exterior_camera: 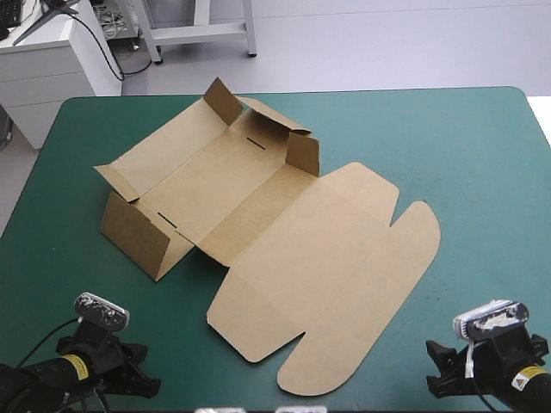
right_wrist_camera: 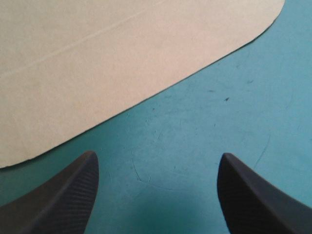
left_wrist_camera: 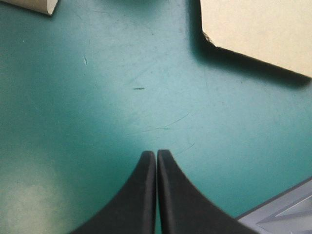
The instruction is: Fold the box
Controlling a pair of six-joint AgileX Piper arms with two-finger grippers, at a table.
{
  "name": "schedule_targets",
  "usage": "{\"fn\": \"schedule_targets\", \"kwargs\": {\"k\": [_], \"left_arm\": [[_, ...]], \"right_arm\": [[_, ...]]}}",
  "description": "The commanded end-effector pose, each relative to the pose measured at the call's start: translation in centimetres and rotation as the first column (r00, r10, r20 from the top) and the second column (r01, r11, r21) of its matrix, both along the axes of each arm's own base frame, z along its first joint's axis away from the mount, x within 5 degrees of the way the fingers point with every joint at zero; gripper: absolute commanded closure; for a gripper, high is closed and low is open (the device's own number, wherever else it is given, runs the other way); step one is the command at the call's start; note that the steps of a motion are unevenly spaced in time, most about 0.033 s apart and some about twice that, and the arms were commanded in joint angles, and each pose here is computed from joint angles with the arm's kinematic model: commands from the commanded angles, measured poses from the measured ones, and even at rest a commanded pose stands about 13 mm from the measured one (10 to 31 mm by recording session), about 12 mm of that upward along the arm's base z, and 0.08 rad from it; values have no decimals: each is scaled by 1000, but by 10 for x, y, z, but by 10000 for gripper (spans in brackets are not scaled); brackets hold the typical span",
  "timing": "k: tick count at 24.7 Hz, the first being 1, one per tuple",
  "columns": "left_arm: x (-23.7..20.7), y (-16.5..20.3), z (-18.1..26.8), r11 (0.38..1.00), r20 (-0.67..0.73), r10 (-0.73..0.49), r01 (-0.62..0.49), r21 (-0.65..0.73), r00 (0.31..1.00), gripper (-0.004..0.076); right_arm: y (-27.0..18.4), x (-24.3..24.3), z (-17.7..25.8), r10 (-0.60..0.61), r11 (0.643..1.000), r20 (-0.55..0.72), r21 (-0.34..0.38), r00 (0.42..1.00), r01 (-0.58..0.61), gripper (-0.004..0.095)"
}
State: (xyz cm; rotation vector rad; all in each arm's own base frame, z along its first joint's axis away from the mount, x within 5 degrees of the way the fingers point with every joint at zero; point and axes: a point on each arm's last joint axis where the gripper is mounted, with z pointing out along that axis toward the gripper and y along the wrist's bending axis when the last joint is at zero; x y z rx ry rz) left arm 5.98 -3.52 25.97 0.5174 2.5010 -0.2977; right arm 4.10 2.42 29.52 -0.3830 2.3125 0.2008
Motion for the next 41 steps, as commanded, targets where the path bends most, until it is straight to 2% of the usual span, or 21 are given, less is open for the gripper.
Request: {"fn": "schedule_targets", "kwargs": {"k": [1, 8, 15, 18, 19, 23, 25, 29, 33, 41], "left_arm": [[4, -3, 10, 999, 52, -1, 3, -41, 999, 732], [4, -3, 10, 999, 52, -1, 3, -41, 999, 732], [4, -3, 10, 999, 52, -1, 3, -41, 999, 732], [4, -3, 10, 999, 50, 7, -5, -43, 999, 732], [4, -3, 10, 999, 50, 7, -5, -43, 999, 732], [4, -3, 10, 999, 52, 3, -1, -41, 999, 732], [4, -3, 10, 999, 52, 3, -1, -41, 999, 732], [4, -3, 10, 999, 52, 3, -1, -41, 999, 732], [4, -3, 10, 999, 52, 3, -1, -41, 999, 732], [4, -3, 10, 999, 52, 3, -1, -41, 999, 732]], "right_arm": [[0, 19, 37, -9, 1000, 64, 22, 998, 8, 268], [-1, 76, 79, 5, 1000, -40, 26, 999, -4, 270], [0, 161, 113, 64, 998, -57, 26, 996, -63, 270], [5, 211, 125, 94, 991, -36, 97, 995, -90, 272], [8, 231, 130, 137, 983, -9, 126, 990, -135, 272], [16, 287, 132, 192, 954, 29, 227, 981, -194, 271], [25, 311, 127, 235, 945, 36, 226, 971, -237, 271], [62, 354, 106, 302, 937, 61, 164, 952, -308, 268], [98, 385, 75, 367, 921, 25, 134, 930, -367, 267], [126, 415, 40, 392, 909, 15, 144, 920, -390, 263]]}}
